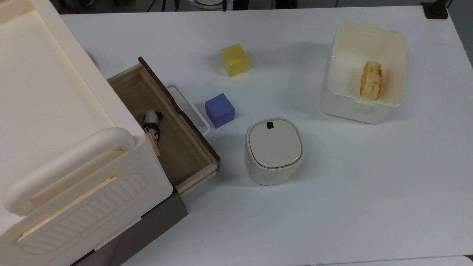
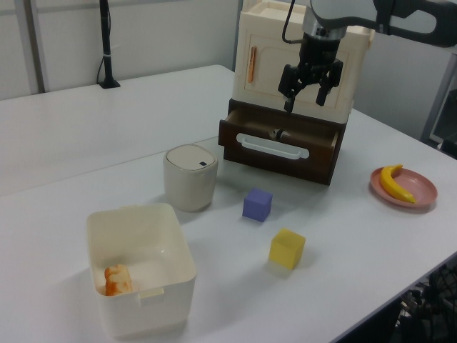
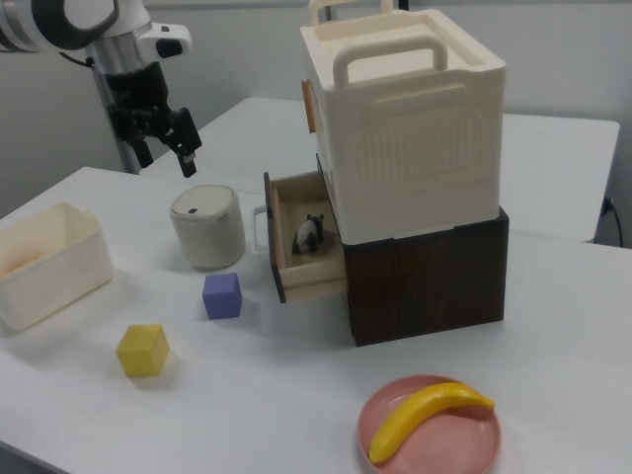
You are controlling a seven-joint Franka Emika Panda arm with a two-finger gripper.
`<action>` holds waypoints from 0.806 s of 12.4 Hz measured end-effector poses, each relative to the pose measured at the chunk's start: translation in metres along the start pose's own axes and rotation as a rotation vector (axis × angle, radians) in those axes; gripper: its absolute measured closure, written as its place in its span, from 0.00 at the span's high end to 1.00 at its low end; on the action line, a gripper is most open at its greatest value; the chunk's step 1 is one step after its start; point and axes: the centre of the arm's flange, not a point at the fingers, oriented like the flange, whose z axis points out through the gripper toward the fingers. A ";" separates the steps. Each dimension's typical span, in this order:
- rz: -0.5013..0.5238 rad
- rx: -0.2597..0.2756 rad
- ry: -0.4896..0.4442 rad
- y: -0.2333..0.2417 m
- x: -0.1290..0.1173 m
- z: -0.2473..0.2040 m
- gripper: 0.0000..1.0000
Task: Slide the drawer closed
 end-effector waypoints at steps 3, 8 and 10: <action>-0.003 -0.001 -0.009 0.000 -0.001 0.002 1.00; -0.024 -0.001 -0.011 -0.001 -0.001 0.003 1.00; -0.025 -0.001 -0.011 -0.001 -0.001 0.003 1.00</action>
